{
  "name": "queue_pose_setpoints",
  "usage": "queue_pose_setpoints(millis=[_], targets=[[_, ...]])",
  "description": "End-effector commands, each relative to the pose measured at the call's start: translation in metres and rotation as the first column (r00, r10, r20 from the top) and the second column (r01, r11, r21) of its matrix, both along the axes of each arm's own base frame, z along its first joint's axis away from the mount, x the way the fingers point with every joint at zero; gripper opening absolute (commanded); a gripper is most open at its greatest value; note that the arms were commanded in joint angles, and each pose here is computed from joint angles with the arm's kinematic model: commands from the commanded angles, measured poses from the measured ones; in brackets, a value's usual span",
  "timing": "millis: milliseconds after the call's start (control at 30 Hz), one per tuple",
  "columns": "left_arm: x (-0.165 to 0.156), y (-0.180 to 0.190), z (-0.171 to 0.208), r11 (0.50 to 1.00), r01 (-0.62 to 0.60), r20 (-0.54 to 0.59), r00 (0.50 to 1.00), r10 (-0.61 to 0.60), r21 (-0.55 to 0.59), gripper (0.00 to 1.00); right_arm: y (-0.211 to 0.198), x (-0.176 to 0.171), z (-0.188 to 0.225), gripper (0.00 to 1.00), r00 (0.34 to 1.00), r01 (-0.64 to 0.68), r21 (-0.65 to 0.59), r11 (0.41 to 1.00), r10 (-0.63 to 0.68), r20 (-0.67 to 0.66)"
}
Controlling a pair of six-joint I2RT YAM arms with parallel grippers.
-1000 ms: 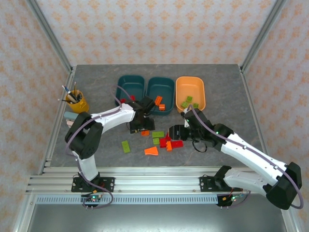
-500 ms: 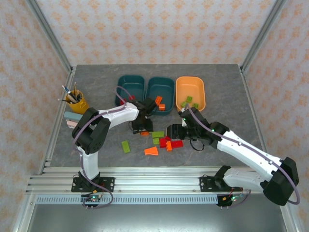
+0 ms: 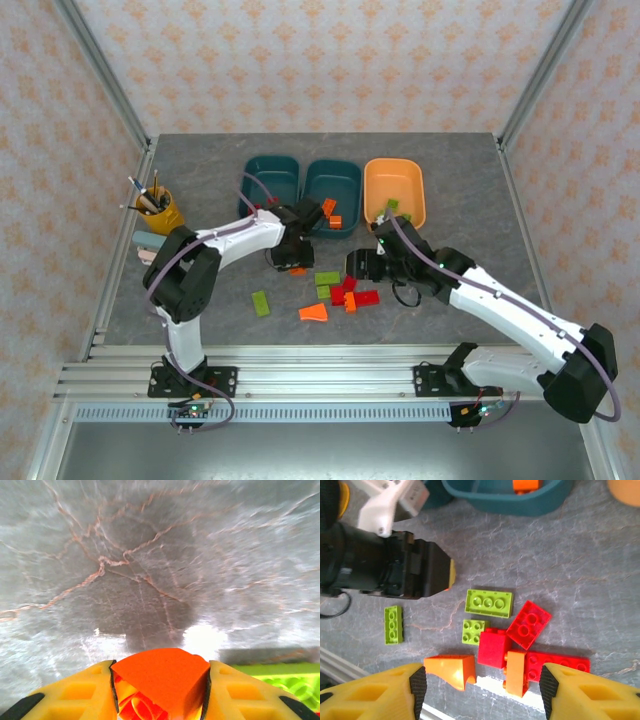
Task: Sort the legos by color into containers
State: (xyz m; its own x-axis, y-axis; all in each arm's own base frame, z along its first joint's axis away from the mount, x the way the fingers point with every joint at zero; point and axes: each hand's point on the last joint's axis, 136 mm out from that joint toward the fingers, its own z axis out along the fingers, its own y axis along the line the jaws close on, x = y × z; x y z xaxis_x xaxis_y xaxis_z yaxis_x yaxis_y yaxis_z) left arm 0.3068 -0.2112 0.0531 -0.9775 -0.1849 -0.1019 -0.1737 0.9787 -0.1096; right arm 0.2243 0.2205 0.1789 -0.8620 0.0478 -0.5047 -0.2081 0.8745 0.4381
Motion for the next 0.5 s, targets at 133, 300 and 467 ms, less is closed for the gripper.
queue_pose_setpoints(millis=[133,300,467], targets=[[0.04,-0.008,0.086,1.0,0.003,0.184,0.983,0.002,-0.025,0.34,-0.032,0.025,0.042,0.62,0.982,0.15,-0.005,0.989,-0.148,0.116],[0.085,-0.033,0.107,0.998,0.015,0.245,0.969,0.003,-0.068,0.34,-0.05,0.051,0.067,0.63,0.953,0.264,0.081,0.961,-0.273,0.133],[0.139,-0.067,0.108,0.995,0.045,0.308,0.951,-0.014,-0.093,0.34,-0.064,0.08,0.097,0.67,0.903,0.369,0.182,0.912,-0.398,0.162]])
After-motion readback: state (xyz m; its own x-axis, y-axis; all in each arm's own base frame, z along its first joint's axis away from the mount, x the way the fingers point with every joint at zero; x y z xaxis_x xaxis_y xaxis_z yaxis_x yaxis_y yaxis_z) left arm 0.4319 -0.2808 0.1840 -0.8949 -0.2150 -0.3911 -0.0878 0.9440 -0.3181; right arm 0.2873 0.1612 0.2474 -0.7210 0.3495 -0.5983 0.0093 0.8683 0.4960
